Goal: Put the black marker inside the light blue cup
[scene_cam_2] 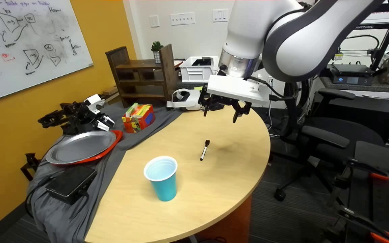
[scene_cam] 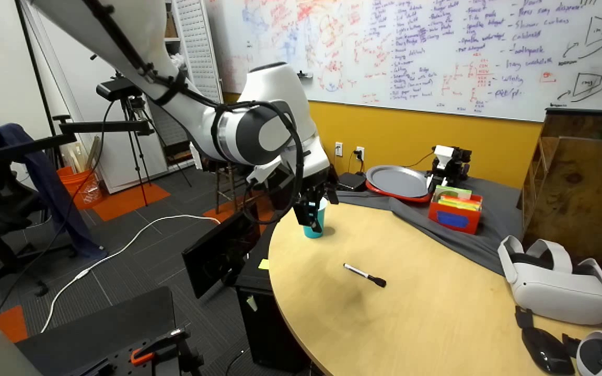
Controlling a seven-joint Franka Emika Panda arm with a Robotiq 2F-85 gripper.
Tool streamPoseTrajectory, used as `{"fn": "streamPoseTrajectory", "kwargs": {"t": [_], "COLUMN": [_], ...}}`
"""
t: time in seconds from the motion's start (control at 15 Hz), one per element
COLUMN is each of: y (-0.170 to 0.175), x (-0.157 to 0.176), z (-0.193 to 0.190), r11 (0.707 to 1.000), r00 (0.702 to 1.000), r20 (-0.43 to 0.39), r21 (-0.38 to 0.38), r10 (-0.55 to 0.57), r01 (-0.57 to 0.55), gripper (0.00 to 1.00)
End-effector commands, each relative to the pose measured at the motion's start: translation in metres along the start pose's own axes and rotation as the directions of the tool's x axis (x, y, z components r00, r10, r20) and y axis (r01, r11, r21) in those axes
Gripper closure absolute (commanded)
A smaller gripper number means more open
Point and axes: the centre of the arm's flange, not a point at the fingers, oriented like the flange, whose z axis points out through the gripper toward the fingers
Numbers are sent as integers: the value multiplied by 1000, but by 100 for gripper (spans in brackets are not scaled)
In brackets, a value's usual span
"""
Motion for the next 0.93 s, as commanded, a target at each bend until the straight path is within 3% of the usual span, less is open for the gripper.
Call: {"fn": "streamPoseTrajectory", "kwargs": {"t": [0.0,0.87], "y": [-14,-37], "x": [8,22], "z": [27,88], "r11": [1000,996], "r00": [1000,996], "r20": [-5,41], "r21": [0,-52], "r10": [26,75], "r01": [-26,-73], "gripper": [0,0]}}
